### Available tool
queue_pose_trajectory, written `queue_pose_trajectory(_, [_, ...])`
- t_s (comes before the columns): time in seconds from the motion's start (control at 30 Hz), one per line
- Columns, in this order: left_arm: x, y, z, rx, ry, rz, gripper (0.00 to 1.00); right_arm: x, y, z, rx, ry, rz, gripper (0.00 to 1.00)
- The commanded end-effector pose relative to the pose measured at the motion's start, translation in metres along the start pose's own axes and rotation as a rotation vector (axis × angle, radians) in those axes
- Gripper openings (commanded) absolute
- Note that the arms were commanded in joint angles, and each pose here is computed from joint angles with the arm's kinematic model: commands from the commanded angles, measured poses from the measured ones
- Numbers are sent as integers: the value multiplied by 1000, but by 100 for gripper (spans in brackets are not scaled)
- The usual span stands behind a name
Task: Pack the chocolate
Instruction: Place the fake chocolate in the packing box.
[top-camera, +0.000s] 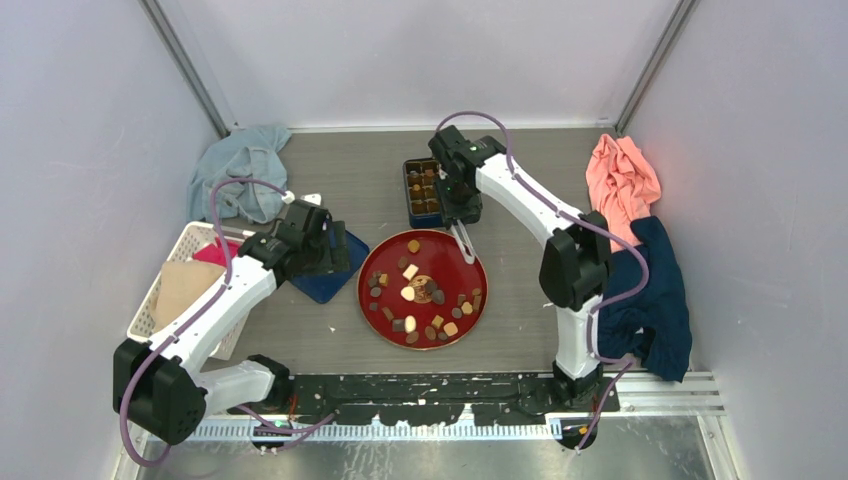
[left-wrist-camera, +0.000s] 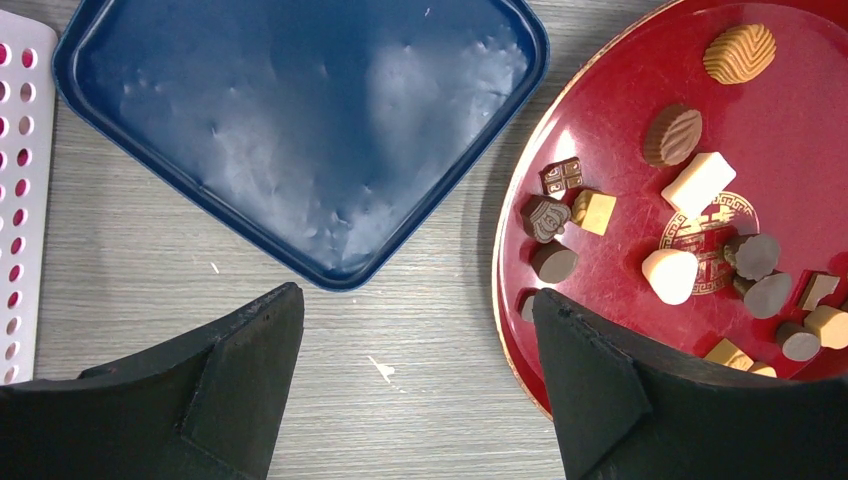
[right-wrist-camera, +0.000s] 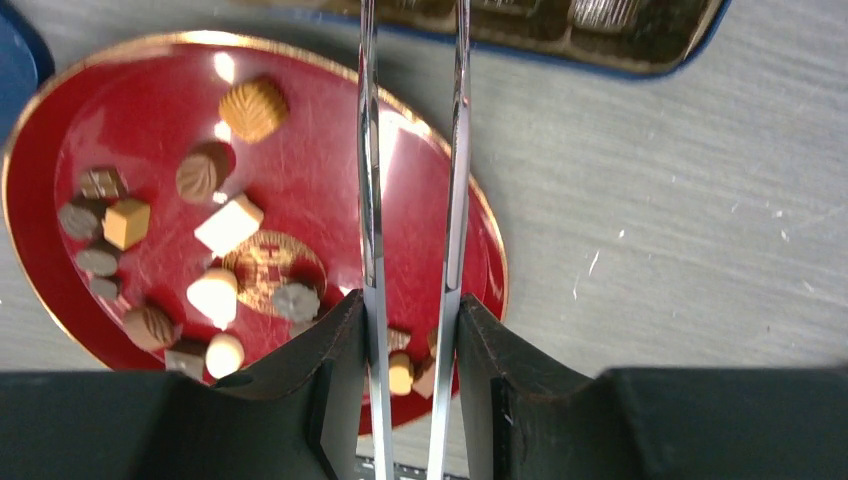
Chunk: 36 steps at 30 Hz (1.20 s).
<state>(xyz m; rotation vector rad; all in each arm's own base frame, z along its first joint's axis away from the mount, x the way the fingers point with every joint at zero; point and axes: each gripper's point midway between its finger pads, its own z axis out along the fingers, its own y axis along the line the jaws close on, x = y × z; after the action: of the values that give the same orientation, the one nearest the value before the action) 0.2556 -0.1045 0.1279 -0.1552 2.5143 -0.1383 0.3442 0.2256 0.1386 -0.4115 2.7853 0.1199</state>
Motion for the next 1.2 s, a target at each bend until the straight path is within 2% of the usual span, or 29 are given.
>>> queue_pose_trajectory(0.0, [-13, 2, -6, -3, -60, -17, 85, -51, 3, -10, -64, -138, 13, 21])
queue_pose_trajectory(0.67, [-12, 6, -7, -27, -56, -18, 85, -80, 8, 46, -118, -101, 54, 22])
queue_pose_trajectory(1.03, [-14, 6, -4, -35, -50, -15, 85, -82, 4, 54, -121, -95, 69, 22])
queue_pose_trajectory(1.17, [-14, 5, -3, -34, -50, -16, 85, -82, 4, 53, -126, -96, 69, 26])
